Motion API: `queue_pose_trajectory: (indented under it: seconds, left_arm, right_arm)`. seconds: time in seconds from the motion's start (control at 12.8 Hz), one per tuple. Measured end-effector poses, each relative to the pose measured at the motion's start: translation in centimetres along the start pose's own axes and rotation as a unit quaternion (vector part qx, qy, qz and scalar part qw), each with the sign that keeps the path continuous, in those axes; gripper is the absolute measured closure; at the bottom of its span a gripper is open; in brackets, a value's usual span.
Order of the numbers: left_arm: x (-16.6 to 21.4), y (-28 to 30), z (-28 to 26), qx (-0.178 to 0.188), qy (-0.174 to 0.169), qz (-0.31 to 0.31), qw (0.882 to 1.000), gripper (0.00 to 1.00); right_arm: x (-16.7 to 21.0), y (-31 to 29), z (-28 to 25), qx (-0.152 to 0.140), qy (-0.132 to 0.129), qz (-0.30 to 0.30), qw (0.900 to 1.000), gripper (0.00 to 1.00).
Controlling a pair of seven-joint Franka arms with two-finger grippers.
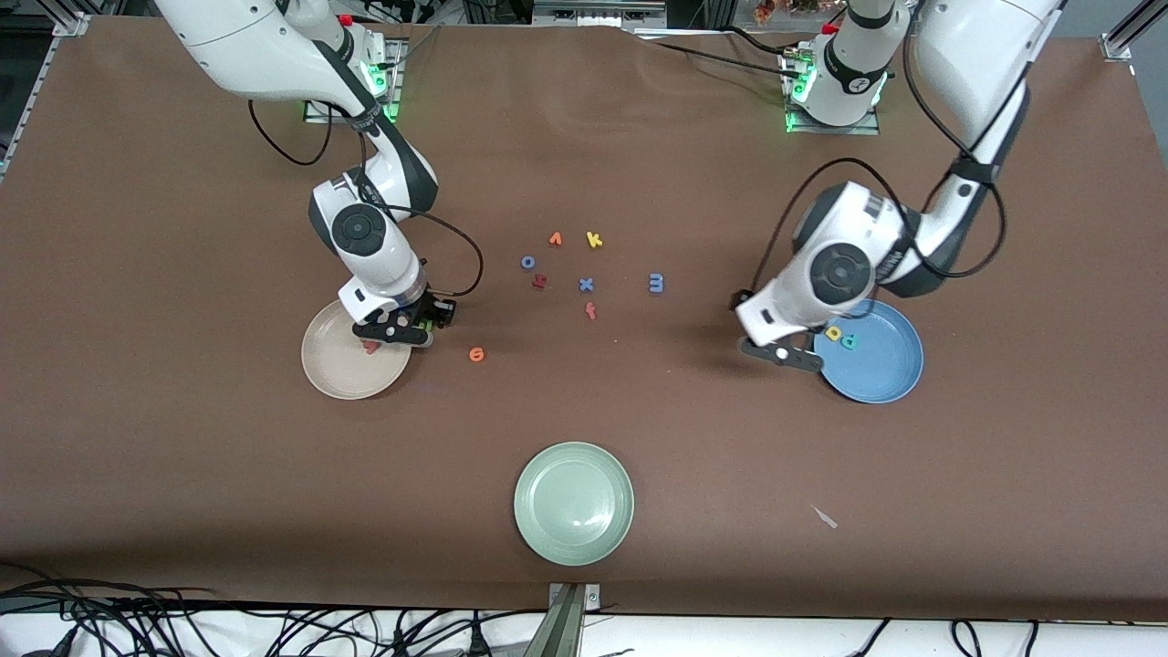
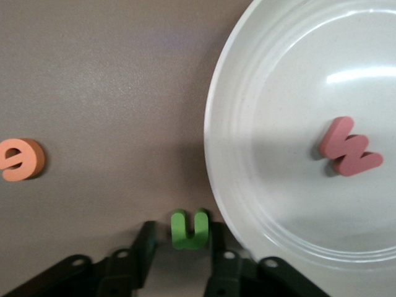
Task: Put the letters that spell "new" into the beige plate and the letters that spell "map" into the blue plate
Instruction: 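Release P with the left gripper while the right gripper releases u, then grasp blue E with the left gripper while the right gripper reaches orange e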
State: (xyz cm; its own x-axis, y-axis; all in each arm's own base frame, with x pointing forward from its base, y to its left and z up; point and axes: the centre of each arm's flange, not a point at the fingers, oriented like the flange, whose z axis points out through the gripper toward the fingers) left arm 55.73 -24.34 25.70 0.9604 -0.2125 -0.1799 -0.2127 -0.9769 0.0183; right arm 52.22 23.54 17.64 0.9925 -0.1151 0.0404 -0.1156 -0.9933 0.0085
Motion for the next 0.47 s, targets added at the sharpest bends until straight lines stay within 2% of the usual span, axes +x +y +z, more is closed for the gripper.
queue_pose_trajectory:
  seconds: [0.08, 0.31, 0.47]
  left_arm:
    - [-0.4, 2.4, -0.3, -0.009, 0.011, -0.016, 1.0, 0.0]
    - [-2.0, 8.5, 0.9, -0.02, 0.023, -0.049, 0.998, 0.0]
    - [-3.1, 11.9, 2.9, -0.022, 0.024, -0.066, 0.997, 0.0]
  right_arm:
    - [0.0, 0.2, 0.0, -0.001, 0.0, 0.001, 1.0, 0.71]
    - [0.5, 0.3, -0.7, -0.001, 0.005, -0.002, 1.0, 0.74]
    - [1.9, 0.1, -3.1, -0.019, -0.003, 0.001, 1.0, 0.74]
